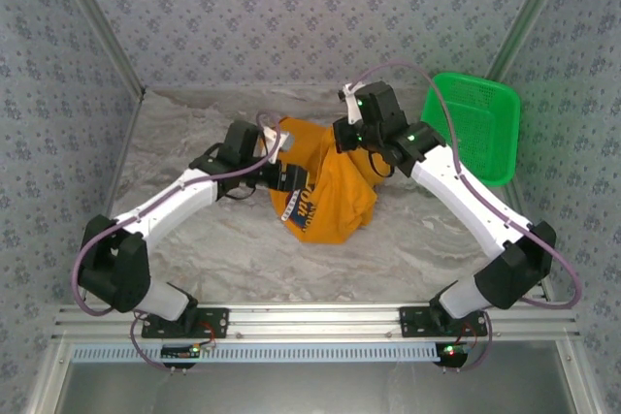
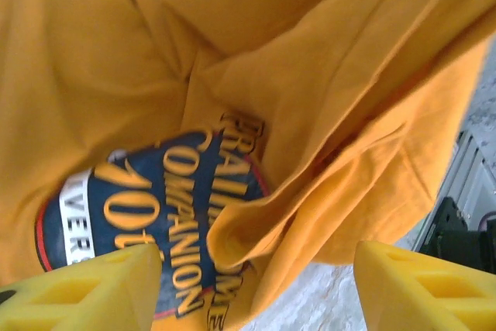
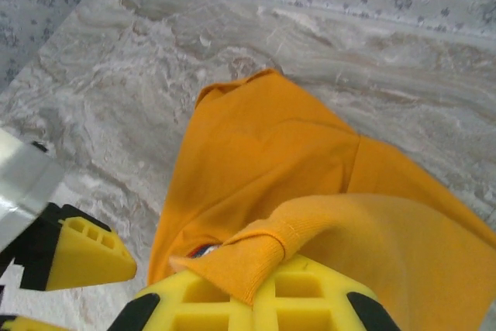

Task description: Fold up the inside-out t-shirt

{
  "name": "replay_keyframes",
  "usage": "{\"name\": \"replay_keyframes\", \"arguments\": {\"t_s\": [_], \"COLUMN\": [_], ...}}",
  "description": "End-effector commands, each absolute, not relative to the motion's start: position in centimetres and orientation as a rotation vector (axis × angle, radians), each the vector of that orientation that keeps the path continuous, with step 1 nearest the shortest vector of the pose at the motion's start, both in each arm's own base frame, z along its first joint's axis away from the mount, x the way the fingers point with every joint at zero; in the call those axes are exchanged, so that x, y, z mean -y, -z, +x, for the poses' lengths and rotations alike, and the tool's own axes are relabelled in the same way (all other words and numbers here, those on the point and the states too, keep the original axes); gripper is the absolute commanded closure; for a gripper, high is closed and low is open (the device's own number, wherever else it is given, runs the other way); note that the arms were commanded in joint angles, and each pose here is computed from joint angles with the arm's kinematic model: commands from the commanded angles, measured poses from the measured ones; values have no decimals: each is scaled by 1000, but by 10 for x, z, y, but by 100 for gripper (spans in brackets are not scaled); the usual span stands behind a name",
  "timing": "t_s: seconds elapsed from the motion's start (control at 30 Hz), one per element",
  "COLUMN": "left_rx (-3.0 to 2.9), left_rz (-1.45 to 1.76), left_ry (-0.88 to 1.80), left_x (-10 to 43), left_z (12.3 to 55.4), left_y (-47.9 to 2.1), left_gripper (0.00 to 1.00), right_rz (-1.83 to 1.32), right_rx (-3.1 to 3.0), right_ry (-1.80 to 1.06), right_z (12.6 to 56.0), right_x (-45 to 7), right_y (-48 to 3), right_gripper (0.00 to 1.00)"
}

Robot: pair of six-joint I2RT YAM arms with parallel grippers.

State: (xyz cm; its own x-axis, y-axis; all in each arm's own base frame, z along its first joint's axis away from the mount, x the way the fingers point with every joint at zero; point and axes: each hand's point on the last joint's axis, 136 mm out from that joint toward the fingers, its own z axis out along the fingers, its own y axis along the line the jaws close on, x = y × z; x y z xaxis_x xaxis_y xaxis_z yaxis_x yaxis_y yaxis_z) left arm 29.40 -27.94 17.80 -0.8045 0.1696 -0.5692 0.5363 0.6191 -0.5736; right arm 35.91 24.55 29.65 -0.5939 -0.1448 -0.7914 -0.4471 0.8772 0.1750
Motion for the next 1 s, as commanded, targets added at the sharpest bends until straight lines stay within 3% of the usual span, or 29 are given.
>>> {"name": "replay_keyframes", "arguments": {"t_s": [0.0, 0.43, 0.7, 0.97], "left_rx": [-2285, -2323, -2354, -2329], "left_rz": [543, 515, 425, 301], "left_ry": [1072, 1264, 1273, 1309], "left_x": [282, 325, 324, 303], "left_z": [297, 262, 266, 277], "left_y": [-188, -124, -98, -102], "left_gripper": [34, 34, 44, 42], "right_rz": [-457, -492, -517, -525], "right_rx": [-2178, -2182, -2196, -2198], "right_ry": [-501, -495, -475, -470], "right_z": [337, 297, 285, 284], "right_x": [-245, -241, -238, -237], "right_y": [-304, -297, -294, -293], "right_gripper": [100, 100, 100, 100]}}
